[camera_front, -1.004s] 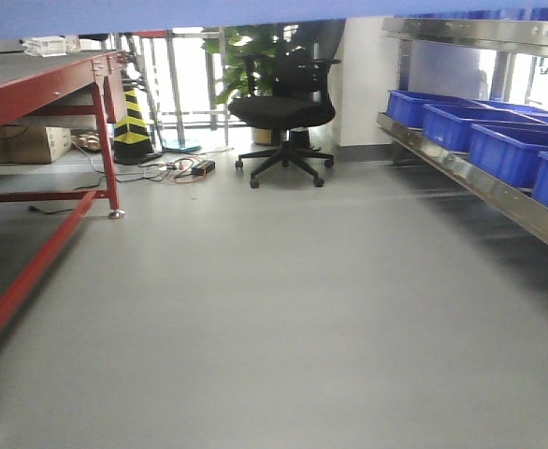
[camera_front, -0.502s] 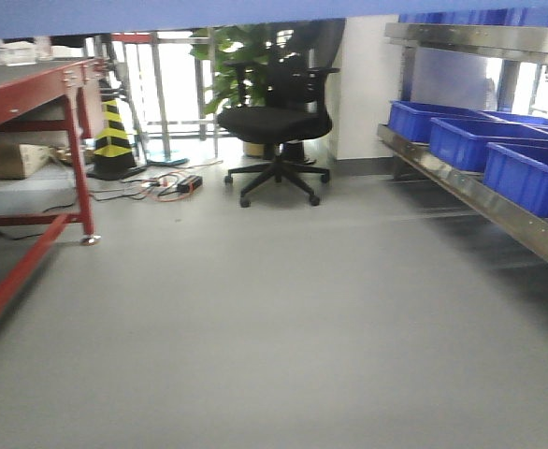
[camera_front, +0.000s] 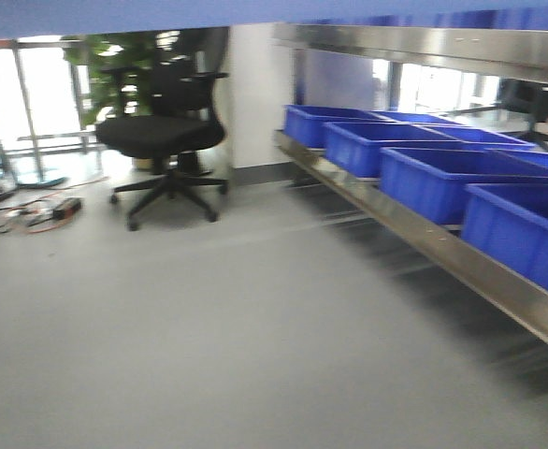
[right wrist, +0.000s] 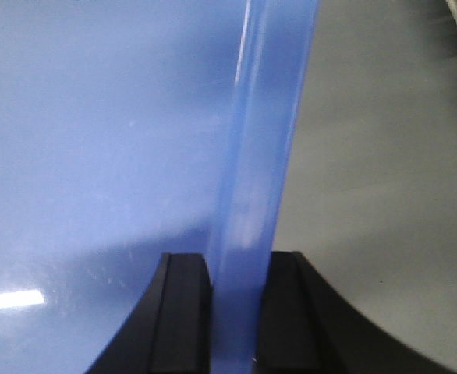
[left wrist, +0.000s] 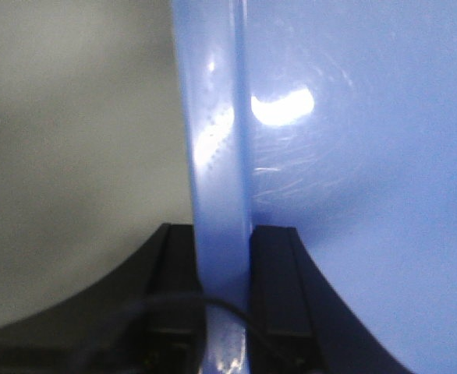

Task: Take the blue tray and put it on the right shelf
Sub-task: 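Drive the base up to the steel shelf rack with blue bins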

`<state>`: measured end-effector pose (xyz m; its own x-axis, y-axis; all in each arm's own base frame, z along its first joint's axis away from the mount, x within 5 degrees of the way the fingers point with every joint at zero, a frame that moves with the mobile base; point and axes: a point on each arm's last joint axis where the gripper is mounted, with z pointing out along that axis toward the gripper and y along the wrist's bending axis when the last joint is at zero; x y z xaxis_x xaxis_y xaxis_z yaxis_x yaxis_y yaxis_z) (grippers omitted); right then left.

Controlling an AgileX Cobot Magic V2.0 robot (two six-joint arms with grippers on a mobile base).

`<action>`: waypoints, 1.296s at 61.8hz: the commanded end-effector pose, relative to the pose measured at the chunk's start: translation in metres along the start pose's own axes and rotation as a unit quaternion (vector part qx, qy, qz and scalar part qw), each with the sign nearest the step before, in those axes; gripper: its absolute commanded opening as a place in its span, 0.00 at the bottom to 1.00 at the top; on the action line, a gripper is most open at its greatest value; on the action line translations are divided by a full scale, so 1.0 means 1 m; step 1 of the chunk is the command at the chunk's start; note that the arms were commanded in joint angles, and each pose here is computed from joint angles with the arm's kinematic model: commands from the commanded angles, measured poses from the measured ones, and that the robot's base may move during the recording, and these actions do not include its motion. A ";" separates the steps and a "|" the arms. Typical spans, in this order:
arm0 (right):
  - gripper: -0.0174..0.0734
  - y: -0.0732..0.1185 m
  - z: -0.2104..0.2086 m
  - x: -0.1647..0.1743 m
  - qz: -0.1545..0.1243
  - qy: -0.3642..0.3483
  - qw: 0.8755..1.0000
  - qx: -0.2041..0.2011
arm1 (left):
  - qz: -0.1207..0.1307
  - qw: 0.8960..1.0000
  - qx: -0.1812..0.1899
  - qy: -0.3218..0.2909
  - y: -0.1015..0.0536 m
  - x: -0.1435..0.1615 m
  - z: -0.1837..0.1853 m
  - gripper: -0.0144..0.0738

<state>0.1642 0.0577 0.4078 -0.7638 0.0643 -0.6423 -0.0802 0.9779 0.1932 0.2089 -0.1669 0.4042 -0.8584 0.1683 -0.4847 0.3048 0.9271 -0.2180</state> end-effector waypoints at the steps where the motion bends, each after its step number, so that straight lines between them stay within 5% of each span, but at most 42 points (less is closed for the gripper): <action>1: 0.25 -0.002 -0.017 -0.012 -0.020 -0.066 0.998 0.003 | 0.018 0.999 -0.027 0.016 0.006 0.008 -0.019 0.11; 80: 0.25 -0.002 -0.017 -0.012 -0.020 -0.066 0.998 0.003 | 0.018 0.999 -0.027 0.016 0.006 0.008 -0.019 0.11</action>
<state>0.1642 0.0577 0.4078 -0.7636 0.0625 -0.6426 -0.0816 0.9780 0.1921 0.2089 -0.1669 0.4042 -0.8584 0.1683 -0.4847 0.3048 0.9271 -0.2180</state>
